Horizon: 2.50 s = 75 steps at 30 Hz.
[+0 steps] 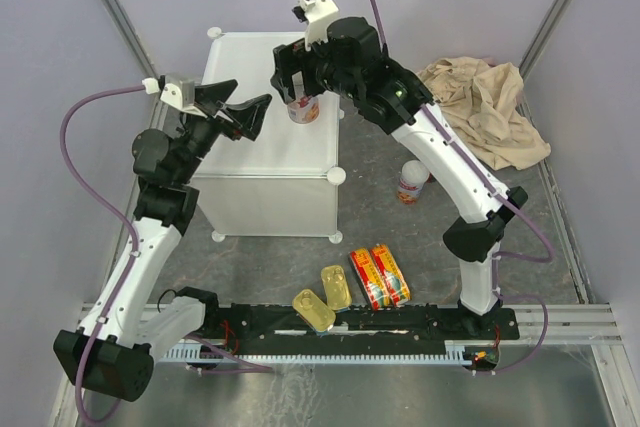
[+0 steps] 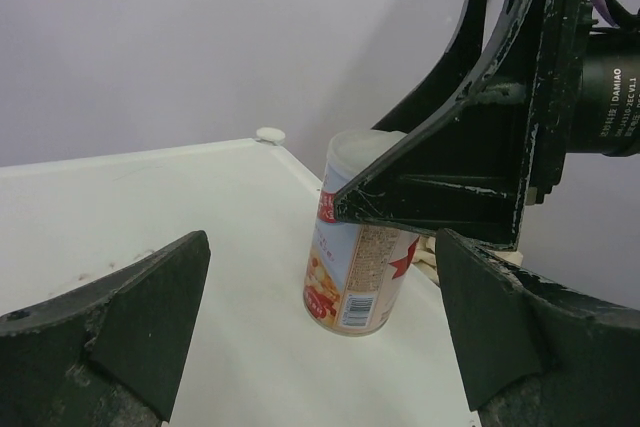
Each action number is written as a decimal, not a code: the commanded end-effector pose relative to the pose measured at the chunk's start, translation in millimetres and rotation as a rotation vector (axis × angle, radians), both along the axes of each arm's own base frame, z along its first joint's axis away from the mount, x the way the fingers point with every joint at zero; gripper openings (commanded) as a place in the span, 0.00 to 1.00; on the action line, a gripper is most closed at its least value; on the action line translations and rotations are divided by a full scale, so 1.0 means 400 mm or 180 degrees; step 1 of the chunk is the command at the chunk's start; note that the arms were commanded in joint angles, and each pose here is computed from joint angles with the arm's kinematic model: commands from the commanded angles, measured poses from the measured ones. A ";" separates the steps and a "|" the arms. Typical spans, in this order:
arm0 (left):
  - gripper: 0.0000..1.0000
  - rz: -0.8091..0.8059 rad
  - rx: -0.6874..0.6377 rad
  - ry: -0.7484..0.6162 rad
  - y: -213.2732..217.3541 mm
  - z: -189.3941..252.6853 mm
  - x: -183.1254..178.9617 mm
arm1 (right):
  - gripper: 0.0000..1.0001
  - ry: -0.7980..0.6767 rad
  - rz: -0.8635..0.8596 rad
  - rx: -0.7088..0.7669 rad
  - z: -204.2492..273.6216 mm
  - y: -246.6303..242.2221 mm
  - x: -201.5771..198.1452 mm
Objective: Place and organize the canned foods onto the counter
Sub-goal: Place the canned food on the counter, then adjust the canned food at the counter.
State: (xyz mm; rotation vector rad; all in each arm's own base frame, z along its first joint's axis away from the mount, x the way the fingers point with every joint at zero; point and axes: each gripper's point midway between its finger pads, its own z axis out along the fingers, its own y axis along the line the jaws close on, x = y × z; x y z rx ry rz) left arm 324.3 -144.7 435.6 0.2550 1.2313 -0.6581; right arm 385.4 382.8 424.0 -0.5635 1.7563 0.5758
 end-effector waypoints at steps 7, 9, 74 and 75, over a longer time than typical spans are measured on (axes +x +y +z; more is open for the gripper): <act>0.99 -0.0068 0.0099 -0.0267 -0.022 0.049 -0.034 | 0.99 -0.0474 -0.0104 0.0577 0.197 -0.051 -0.042; 0.99 -0.0111 0.0137 -0.0263 -0.032 0.047 -0.038 | 0.99 -0.0521 -0.0148 0.0642 0.223 -0.067 -0.051; 0.55 0.1815 0.0271 -0.0084 -0.063 0.070 0.235 | 0.99 0.0221 -0.1497 0.0385 -0.251 -0.580 -0.351; 0.56 0.1832 0.0249 -0.0048 -0.055 0.066 0.253 | 0.99 0.0219 -0.1486 0.0384 -0.256 -0.578 -0.351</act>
